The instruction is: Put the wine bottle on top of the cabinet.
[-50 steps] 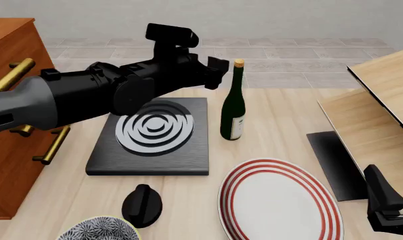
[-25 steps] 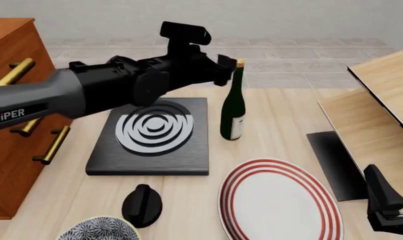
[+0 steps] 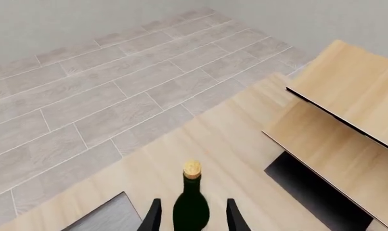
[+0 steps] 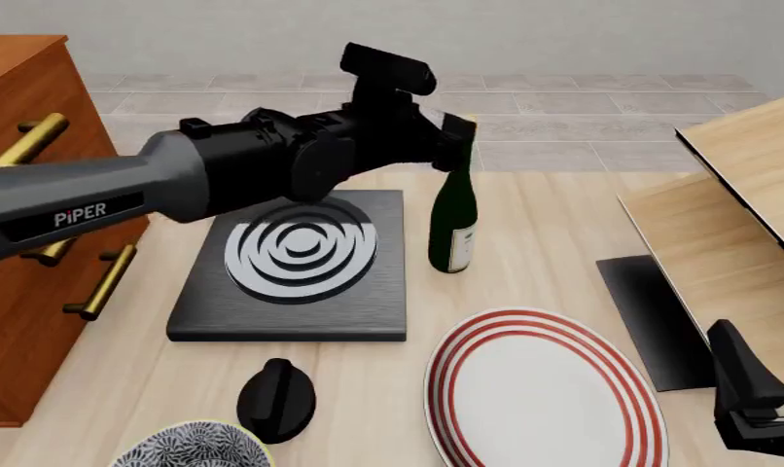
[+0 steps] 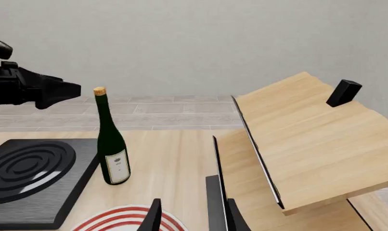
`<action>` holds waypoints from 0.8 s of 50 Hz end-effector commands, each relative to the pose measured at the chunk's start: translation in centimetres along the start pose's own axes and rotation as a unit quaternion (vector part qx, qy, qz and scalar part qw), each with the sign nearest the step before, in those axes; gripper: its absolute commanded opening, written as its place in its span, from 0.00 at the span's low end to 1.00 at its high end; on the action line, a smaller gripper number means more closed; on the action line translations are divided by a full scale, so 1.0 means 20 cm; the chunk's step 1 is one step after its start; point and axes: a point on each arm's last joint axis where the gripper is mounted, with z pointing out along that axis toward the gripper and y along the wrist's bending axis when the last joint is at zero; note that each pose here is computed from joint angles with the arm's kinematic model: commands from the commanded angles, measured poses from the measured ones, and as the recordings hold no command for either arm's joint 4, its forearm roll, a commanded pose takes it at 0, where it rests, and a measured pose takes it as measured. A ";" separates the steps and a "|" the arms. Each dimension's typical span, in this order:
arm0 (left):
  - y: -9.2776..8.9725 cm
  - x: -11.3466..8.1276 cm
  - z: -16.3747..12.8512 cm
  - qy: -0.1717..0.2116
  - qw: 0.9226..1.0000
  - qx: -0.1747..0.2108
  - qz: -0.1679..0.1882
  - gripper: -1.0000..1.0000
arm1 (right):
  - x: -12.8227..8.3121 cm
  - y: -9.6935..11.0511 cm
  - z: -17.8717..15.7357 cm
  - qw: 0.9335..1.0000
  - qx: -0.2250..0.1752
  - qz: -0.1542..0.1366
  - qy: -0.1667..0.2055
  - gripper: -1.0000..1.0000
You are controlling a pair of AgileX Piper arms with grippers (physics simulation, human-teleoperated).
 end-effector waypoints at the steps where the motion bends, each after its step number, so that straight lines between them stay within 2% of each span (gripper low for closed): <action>1: -0.03 0.02 0.08 0.007 1.000 0.006 0.017 1.00 | 0.00 0.00 0.00 1.000 0.000 0.000 0.000 1.00; 5: -0.04 0.01 0.09 0.008 1.000 0.009 0.016 1.00 | 0.00 0.00 0.00 1.000 0.000 0.000 -0.001 1.00; 6: -0.03 0.00 0.09 0.004 1.000 0.006 0.006 1.00 | 0.00 0.00 0.00 1.000 0.000 0.000 0.000 1.00; 14: -0.02 0.00 0.13 0.007 1.000 0.005 0.008 1.00 | 0.00 0.00 0.00 1.000 0.000 0.000 0.000 1.00; 17: -0.04 0.00 0.17 0.015 1.000 0.009 0.021 1.00 | 0.00 0.00 0.00 1.000 0.000 0.000 0.000 1.00; 19: -0.02 -0.02 0.17 0.009 1.000 0.003 0.001 1.00 | 0.00 0.00 -0.01 1.000 0.000 0.000 0.000 1.00; 26: -0.03 0.00 0.23 0.018 1.000 0.005 0.013 1.00 | 0.00 0.00 0.00 1.000 0.000 0.000 0.000 1.00; 30: -0.01 0.01 0.24 0.017 1.000 0.002 0.008 1.00 | 0.00 0.00 0.00 1.000 0.000 0.000 0.000 1.00; 32: -0.01 0.01 0.25 0.022 1.000 0.002 -0.006 1.00 | 0.00 0.00 -0.01 1.000 0.000 0.000 0.000 1.00; 40: -0.03 -0.02 0.28 0.017 1.000 0.004 -0.002 1.00 | 0.00 0.00 0.00 1.000 0.000 0.000 0.000 1.00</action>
